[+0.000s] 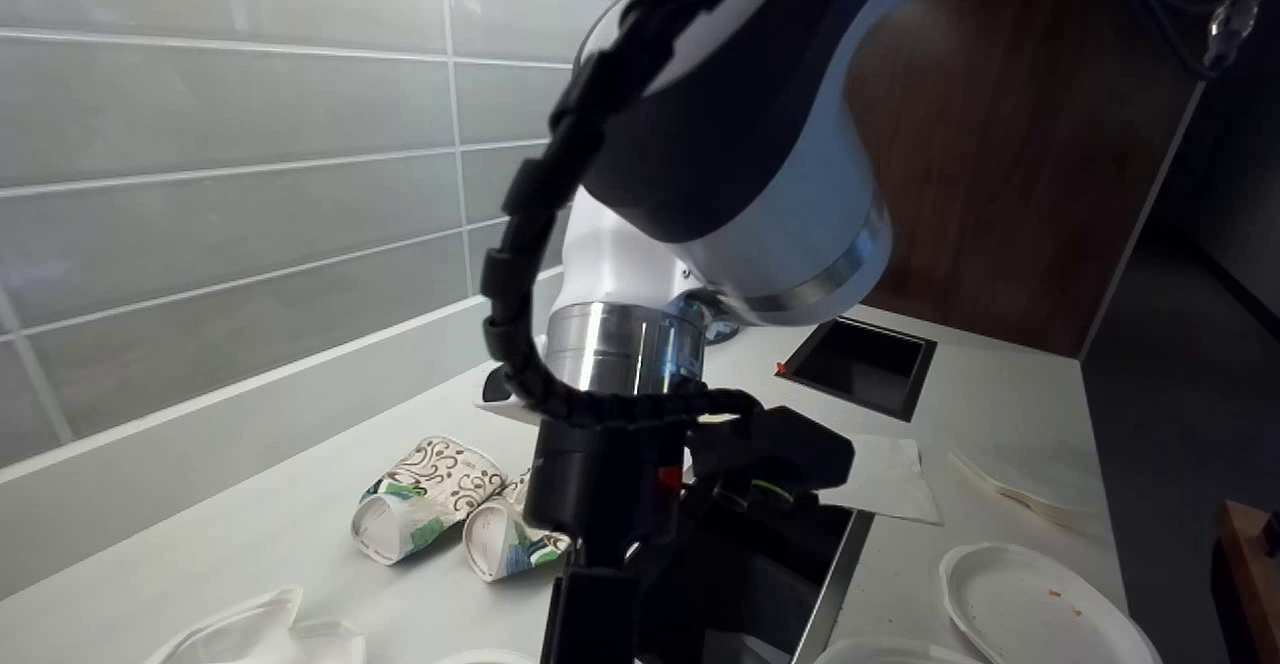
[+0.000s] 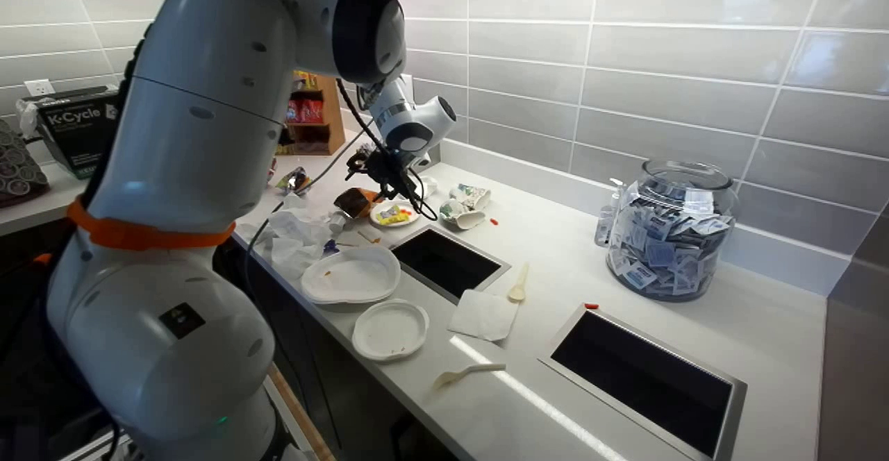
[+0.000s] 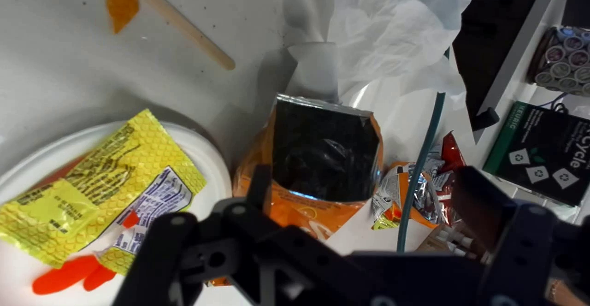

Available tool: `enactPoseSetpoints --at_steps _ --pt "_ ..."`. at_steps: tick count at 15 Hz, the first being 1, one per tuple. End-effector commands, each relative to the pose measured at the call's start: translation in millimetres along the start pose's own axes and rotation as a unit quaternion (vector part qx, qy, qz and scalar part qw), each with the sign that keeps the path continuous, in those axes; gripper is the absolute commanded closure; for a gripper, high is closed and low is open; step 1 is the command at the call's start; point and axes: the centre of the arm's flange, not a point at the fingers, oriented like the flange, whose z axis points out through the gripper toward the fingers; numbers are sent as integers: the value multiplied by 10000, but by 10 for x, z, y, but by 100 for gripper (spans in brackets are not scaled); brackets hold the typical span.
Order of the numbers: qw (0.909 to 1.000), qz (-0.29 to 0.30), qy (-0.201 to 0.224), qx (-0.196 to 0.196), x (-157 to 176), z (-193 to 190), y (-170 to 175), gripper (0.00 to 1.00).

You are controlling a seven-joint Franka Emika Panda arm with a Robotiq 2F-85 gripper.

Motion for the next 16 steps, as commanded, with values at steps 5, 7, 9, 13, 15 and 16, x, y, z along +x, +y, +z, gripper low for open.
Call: enactPoseSetpoints --at_steps 5,7,9,13,15,16 --pt "9982 260 -20 545 124 243 114 0" --pt "9977 281 -28 610 143 294 146 0" --pt "9975 343 -43 609 144 324 170 0" --pt "9977 567 -55 364 107 286 178 0" --pt "9975 645 -75 287 84 273 177 0" --pt "9974 656 -75 286 69 268 180 0"
